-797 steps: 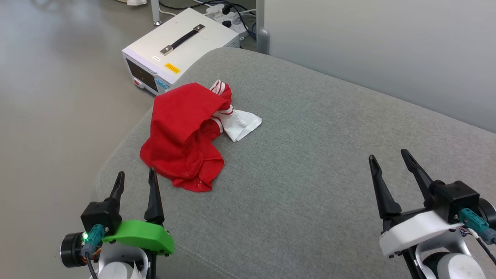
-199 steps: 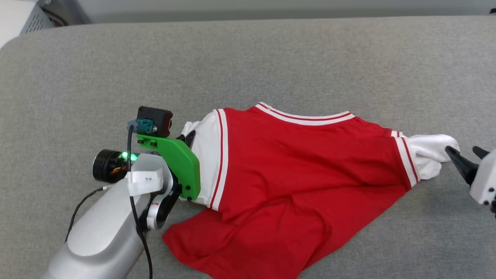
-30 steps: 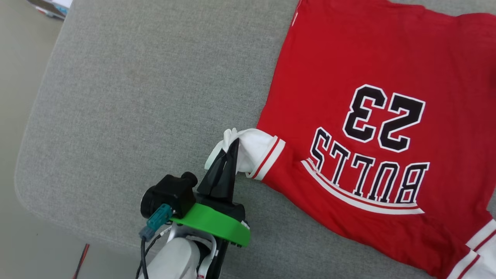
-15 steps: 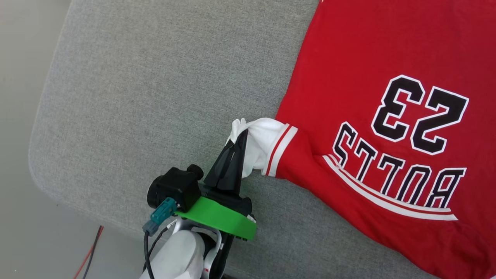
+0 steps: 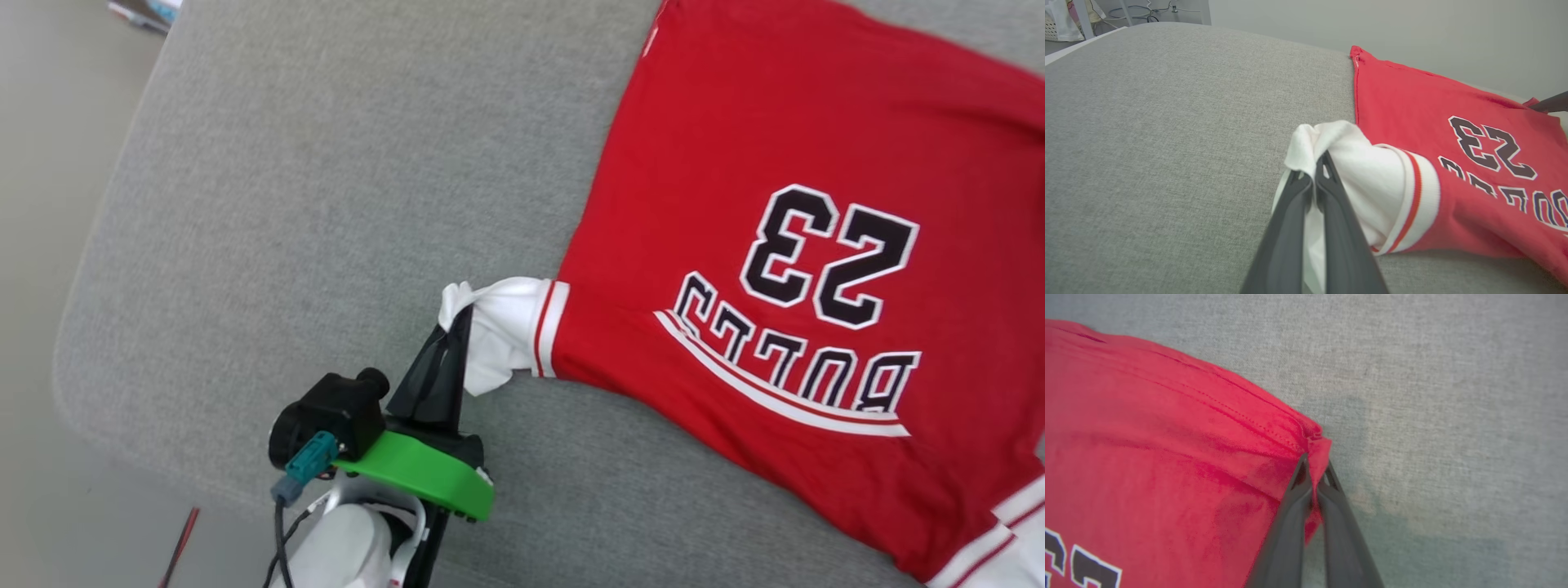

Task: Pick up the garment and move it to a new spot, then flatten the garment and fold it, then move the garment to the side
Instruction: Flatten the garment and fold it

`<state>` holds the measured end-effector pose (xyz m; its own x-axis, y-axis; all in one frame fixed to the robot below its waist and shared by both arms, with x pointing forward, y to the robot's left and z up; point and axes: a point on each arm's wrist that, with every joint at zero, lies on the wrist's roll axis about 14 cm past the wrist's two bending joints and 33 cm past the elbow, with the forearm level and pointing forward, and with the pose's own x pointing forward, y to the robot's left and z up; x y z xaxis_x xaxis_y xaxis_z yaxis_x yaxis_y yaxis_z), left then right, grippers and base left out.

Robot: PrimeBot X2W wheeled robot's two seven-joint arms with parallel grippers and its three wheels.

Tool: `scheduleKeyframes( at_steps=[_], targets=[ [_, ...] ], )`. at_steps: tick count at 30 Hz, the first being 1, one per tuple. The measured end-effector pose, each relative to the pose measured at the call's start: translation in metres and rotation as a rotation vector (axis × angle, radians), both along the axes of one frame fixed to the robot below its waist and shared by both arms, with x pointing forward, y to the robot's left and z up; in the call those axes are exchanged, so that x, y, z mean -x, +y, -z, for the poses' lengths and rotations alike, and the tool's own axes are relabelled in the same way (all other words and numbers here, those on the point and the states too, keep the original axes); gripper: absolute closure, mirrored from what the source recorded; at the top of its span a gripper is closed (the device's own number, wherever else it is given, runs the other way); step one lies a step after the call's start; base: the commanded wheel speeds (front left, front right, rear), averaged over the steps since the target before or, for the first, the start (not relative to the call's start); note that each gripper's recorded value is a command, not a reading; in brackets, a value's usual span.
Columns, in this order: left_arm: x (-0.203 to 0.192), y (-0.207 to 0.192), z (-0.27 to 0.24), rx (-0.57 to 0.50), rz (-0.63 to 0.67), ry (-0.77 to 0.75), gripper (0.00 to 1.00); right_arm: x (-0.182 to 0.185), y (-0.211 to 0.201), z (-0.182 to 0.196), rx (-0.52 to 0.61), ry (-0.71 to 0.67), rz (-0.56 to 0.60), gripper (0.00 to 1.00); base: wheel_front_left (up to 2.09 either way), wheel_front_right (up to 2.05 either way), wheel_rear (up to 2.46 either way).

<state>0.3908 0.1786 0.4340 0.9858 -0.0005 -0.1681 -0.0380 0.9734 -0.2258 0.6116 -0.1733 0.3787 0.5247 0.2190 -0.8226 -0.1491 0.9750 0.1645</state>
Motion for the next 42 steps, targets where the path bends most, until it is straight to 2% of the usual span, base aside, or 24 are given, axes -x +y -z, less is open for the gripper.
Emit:
scheduleKeyframes(
  at_steps=[8, 20, 27, 32, 33, 34, 35, 38, 42],
  targets=[
    [0.0, -0.006, -0.004, 0.006, 0.039, 0.01, 1.0, 0.055, -0.058, -0.016, 0.046, -0.069, 0.059, 1.0, 0.0, 0.0, 0.0],
    [0.009, -0.024, 0.008, 0.053, 0.106, 0.078, 1.0, 0.214, -0.143, 0.0, 0.024, -0.08, 0.314, 1.0, 0.0, 0.0, 0.0],
    [0.012, -0.036, -0.001, 0.045, 0.158, 0.068, 1.0, 0.321, -0.146, 0.012, -0.02, -0.037, 0.477, 1.0, 0.0, 0.0, 0.0],
    [0.01, -0.043, -0.008, 0.039, 0.189, 0.051, 1.0, 0.365, -0.121, 0.023, -0.097, 0.01, 0.566, 1.0, 0.0, 0.0, 0.0],
    [0.009, -0.044, -0.009, 0.038, 0.193, 0.049, 1.0, 0.369, -0.116, 0.023, -0.103, 0.008, 0.575, 0.85, 0.0, 0.0, 0.0],
    [0.01, -0.044, -0.009, 0.037, 0.195, 0.048, 1.0, 0.37, -0.113, 0.023, -0.104, -0.002, 0.577, 0.56, 0.0, 0.0, 0.0],
    [0.01, -0.044, -0.009, 0.038, 0.196, 0.047, 1.0, 0.369, -0.108, 0.022, -0.119, -0.016, 0.586, 0.0, 0.0, 0.0, 0.0],
    [0.01, -0.044, -0.008, 0.041, 0.193, 0.051, 1.0, 0.354, -0.106, 0.011, -0.12, -0.131, 0.606, 0.0, 0.0, 0.0, 0.0],
    [0.011, -0.045, -0.007, 0.044, 0.194, 0.057, 1.0, 0.317, -0.125, -0.02, -0.065, -0.36, 0.626, 0.0, 0.0, 0.0, 0.0]
  ],
)
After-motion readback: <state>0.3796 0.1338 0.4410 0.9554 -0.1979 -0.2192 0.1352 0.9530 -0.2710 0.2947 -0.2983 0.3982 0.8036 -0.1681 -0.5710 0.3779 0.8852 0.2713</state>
